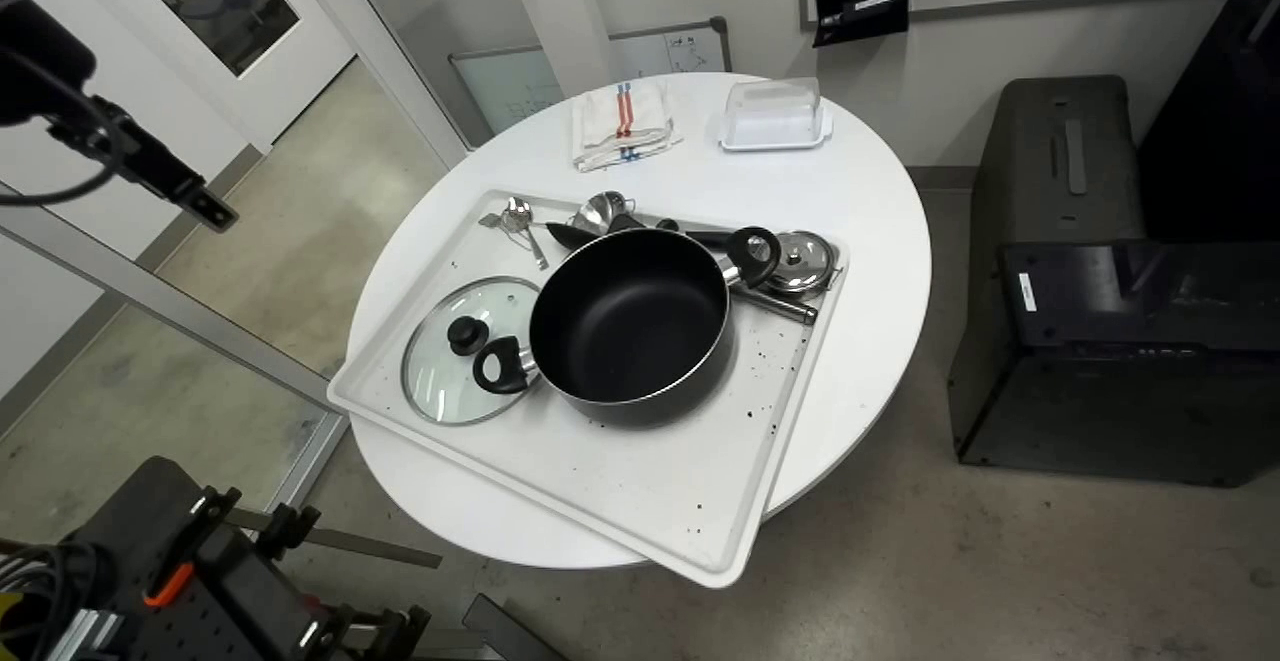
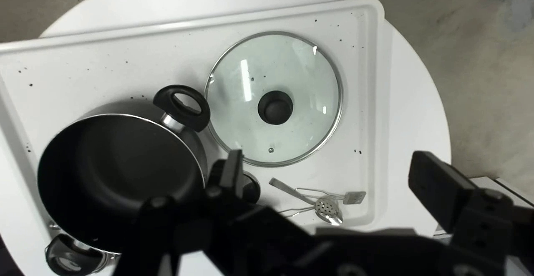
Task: Put the lid on the pot
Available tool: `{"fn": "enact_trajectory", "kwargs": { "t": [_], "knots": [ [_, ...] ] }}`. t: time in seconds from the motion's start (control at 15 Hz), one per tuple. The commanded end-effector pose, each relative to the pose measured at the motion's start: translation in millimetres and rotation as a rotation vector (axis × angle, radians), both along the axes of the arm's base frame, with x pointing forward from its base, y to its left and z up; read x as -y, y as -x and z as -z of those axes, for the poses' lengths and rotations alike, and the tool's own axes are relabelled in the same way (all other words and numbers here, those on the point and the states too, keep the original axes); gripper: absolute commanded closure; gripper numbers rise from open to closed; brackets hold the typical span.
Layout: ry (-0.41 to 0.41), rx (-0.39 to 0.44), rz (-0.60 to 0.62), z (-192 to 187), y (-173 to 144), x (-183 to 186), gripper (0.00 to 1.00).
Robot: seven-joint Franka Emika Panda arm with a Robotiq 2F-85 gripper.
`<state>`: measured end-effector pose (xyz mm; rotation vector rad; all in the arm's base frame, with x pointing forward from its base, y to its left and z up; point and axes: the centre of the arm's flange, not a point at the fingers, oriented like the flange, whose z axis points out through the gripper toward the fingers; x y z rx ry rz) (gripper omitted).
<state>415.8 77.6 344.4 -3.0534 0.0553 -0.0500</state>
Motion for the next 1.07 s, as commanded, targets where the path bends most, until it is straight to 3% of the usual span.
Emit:
{"fn": "enact_trajectory", "kwargs": {
  "t": [0.0,0.47,1.0],
  "knots": [
    [0.059,0.009,0.022,51.0,-22.3,-22.8,0.00],
    [0.122,0.083,0.035,127.0,-41.4,-40.0,0.00],
    [0.116,0.043,0.076,186.6,-76.8,-40.3,0.00]
  ]
}}
